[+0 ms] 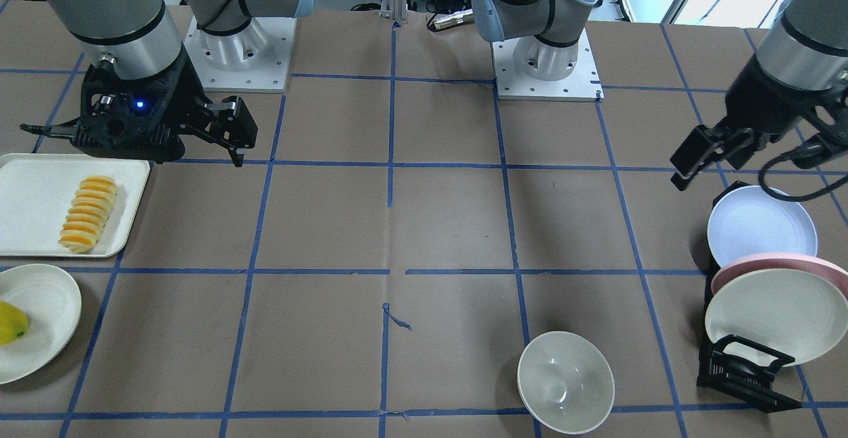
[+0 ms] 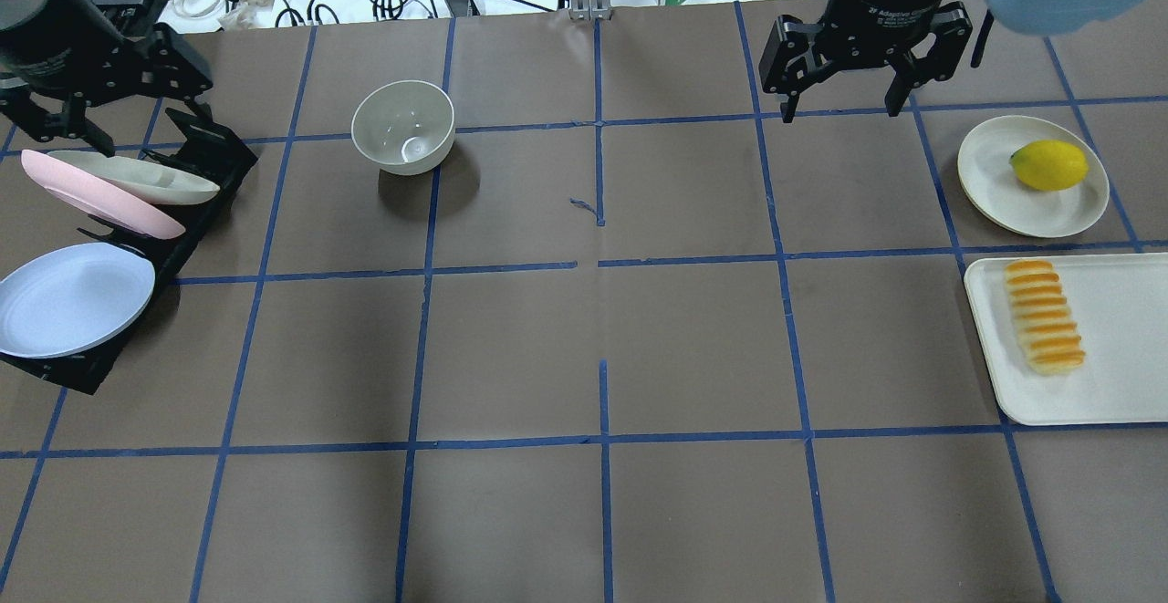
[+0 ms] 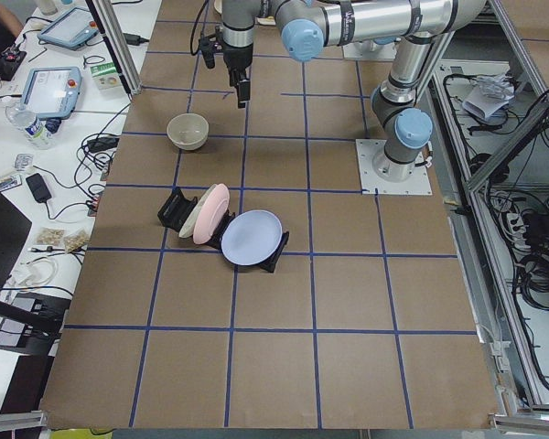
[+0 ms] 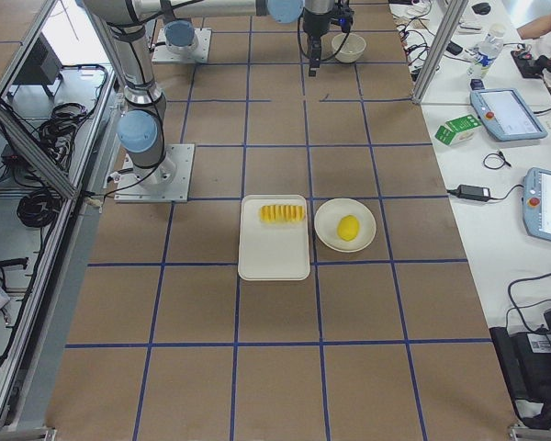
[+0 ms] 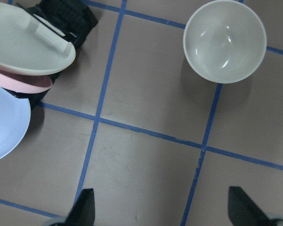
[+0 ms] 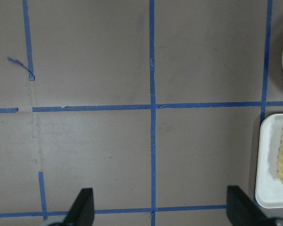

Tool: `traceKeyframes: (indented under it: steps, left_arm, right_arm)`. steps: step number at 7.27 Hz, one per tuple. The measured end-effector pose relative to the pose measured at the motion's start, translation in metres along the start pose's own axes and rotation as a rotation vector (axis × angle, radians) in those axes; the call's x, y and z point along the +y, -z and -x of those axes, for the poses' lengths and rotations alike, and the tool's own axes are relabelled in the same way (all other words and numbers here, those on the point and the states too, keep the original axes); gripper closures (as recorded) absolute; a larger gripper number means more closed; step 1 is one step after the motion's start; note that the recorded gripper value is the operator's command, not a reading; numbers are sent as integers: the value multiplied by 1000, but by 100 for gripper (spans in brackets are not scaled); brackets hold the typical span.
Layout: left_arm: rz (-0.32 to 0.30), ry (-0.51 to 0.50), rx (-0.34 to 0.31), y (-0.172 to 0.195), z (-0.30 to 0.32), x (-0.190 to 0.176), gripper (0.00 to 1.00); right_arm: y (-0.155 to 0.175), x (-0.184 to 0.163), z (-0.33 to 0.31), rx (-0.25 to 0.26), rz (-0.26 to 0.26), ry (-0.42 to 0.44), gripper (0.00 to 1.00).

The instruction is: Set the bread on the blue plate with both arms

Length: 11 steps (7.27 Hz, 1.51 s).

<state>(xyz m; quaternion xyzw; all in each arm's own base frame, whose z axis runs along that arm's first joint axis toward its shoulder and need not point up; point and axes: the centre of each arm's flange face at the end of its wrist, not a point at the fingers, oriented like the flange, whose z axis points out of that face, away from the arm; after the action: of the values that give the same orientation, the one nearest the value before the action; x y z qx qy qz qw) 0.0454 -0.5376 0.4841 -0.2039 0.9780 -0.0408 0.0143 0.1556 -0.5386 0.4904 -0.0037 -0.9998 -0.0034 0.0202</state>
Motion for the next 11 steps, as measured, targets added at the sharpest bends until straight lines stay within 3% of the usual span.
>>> traceKeyframes:
  steps: [3, 6, 10, 11]
  left_arm:
    - [83, 256, -130, -50, 133, -37, 0]
    - [155, 437, -152, -122, 252, -60, 0]
    - [224, 491, -148, -202, 321, -69, 3]
    - [240, 487, -160, -220, 330, -66, 20]
  right_arm:
    - [1, -1, -1, -1, -8, -2, 0]
    - [7, 3, -6, 10, -12, 9, 0]
    - [7, 1, -13, 0, -12, 2, 0]
    - [5, 1, -16, 0, -10, 6, 1]
